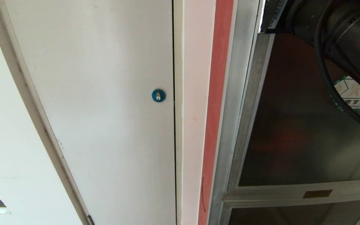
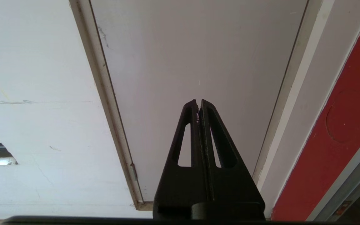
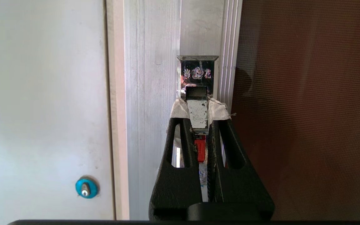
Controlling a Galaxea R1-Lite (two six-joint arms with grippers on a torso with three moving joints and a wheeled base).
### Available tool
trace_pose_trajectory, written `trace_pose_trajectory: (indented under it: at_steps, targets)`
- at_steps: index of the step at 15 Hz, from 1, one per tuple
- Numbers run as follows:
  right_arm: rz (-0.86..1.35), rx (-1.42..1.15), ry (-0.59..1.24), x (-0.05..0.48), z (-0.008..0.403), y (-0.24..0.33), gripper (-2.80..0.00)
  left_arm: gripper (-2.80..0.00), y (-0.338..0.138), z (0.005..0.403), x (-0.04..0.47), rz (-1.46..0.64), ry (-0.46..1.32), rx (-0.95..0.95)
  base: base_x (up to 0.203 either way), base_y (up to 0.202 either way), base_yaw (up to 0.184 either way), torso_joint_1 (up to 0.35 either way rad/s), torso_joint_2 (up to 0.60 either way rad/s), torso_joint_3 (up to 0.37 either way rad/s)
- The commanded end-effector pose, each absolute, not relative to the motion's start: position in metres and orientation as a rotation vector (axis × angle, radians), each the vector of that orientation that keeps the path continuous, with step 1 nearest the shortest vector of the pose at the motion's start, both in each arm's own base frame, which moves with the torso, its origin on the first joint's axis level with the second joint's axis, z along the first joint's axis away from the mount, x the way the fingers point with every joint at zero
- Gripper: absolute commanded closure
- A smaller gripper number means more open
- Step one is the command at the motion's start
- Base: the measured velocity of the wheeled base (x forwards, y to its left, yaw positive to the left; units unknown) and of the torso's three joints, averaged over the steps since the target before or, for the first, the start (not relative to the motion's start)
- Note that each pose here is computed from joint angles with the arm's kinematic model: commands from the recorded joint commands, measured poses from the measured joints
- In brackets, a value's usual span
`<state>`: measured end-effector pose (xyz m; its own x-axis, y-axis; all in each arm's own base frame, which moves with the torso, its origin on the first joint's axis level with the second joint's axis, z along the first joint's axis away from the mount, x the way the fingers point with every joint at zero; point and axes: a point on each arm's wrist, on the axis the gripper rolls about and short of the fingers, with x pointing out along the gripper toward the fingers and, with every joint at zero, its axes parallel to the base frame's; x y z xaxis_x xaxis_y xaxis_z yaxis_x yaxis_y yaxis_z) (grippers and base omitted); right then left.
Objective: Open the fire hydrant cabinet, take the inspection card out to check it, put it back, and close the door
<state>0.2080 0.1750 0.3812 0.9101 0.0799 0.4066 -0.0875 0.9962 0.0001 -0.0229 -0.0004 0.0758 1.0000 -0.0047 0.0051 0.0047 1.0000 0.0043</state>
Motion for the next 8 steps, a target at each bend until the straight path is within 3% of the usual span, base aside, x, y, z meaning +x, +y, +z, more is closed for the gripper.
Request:
trace_pose_trajectory:
  at_steps: [1,8]
  targets:
    - [0.088,0.033,-0.434,0.196,0.385,0.167,0.00,0.00,0.000,0.076,-0.023,-0.005,-0.005,0.005,0.000,0.000,0.000,0.000,0.00,0.000]
    - [0.091,0.045,-0.449,0.178,0.389,0.152,0.00,0.00,0.000,0.076,-0.023,-0.005,-0.005,0.005,0.000,0.000,0.000,0.000,0.00,0.000]
